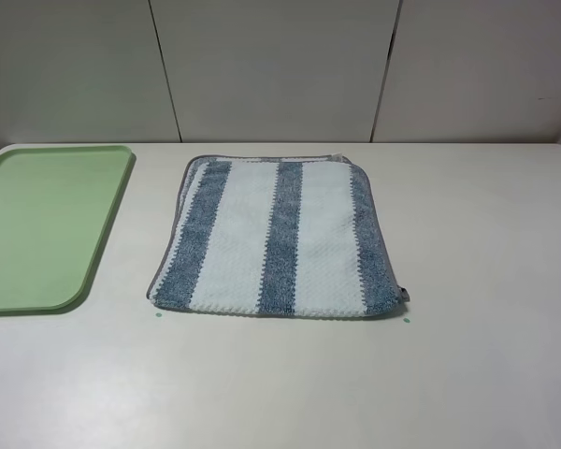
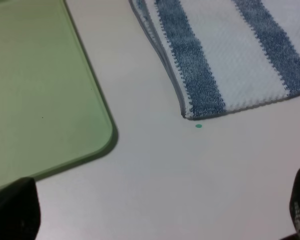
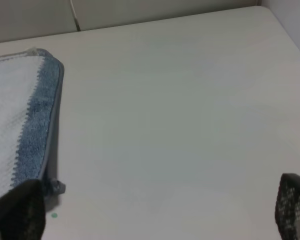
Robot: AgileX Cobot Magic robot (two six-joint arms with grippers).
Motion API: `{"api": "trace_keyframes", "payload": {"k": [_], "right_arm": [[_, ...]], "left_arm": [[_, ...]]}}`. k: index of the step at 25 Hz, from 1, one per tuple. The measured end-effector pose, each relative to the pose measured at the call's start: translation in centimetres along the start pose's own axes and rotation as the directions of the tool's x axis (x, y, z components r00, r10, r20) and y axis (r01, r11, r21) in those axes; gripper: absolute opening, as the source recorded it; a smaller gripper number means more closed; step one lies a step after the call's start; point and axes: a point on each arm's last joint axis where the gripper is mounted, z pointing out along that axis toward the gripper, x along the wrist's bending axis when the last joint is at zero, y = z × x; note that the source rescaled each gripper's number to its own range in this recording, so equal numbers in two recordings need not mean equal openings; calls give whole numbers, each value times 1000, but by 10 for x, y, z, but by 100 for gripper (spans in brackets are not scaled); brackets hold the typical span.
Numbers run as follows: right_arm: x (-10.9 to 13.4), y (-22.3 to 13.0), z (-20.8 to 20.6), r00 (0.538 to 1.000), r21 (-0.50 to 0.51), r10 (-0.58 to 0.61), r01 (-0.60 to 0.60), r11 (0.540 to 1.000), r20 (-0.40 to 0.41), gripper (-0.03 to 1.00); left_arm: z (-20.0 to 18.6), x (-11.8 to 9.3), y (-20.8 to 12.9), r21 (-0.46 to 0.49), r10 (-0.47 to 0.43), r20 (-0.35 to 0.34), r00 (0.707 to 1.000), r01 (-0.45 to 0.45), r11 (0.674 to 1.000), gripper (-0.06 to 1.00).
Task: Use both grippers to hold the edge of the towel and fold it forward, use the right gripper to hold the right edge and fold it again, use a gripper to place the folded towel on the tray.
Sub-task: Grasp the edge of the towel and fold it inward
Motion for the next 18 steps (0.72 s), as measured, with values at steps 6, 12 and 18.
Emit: {"api": "trace_keyframes", "payload": {"k": [6,12,18], "right_arm": [[0,0,0,1000,0,0,0,1000,0,100],[0,0,0,1000,0,0,0,1000,0,100],[0,0,0,1000,0,0,0,1000,0,100]], "left_arm": [[0,0,0,0,0,0,1000,0,1000,100],[0,0,0,0,0,0,1000,0,1000,100],[0,0,0,0,0,0,1000,0,1000,100]]}}
